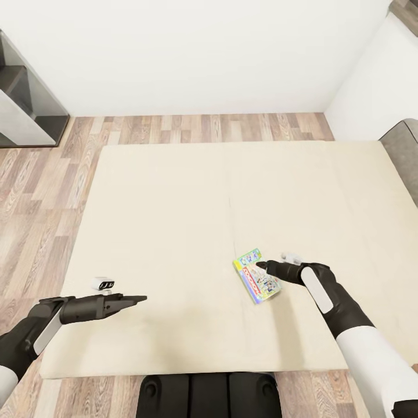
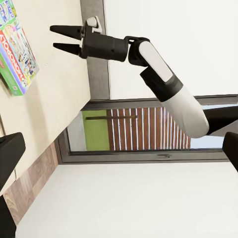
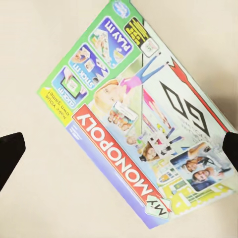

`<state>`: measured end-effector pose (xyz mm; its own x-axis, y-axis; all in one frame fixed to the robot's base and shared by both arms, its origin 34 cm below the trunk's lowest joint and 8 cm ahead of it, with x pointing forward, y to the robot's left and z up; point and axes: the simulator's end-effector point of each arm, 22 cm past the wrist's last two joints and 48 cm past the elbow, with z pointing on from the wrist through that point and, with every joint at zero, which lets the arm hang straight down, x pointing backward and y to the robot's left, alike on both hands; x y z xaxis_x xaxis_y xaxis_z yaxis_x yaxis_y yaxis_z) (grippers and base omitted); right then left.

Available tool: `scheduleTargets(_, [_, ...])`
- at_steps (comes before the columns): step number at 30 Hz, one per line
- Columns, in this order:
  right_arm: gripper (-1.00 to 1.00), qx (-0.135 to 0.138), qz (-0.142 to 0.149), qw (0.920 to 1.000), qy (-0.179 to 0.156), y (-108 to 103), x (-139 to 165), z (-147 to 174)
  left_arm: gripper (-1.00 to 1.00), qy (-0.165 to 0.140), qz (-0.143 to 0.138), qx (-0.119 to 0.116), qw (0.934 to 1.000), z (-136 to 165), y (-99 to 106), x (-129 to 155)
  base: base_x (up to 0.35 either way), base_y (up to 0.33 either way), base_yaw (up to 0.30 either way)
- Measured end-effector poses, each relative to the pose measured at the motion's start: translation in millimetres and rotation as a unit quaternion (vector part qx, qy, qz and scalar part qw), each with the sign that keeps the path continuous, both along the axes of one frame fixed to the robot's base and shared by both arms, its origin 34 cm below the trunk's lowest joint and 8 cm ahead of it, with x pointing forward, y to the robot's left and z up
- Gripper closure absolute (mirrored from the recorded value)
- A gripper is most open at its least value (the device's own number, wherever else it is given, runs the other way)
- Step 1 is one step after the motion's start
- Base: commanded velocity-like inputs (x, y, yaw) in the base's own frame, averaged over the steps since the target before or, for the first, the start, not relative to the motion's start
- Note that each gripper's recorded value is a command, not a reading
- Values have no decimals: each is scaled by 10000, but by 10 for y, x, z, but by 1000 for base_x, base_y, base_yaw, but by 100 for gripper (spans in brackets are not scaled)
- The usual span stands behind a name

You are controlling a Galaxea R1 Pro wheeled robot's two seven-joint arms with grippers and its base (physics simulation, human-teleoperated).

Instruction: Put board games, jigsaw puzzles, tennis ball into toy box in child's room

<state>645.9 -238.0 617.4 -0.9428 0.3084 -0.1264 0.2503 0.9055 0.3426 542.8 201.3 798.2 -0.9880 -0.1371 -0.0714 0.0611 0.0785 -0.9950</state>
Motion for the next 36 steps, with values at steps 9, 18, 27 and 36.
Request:
scheduleTargets(9, [-100, -195, -41, 9995, 235, -100, -70, -119, -100, 0, 1, 5, 10000, -1, 5, 1, 0, 0, 0])
scheduleTargets(18, [-100, -574, -222, 9950, 783, -324, -4, -360, -100, 0, 2, 1, 10000, 0, 2, 1, 0, 0, 0])
scheduleTargets(27, [-100, -701, -355, 9926, 929, -375, 32, -455, -100, 3, -2, 7, 10000, -1, 5, 0, 0, 0, 0])
scheduleTargets(36, [-100, -707, -357, 9925, 928, -370, 65, -451, -100, 3, -4, 9, 10000, -2, 5, -1, 0, 0, 0])
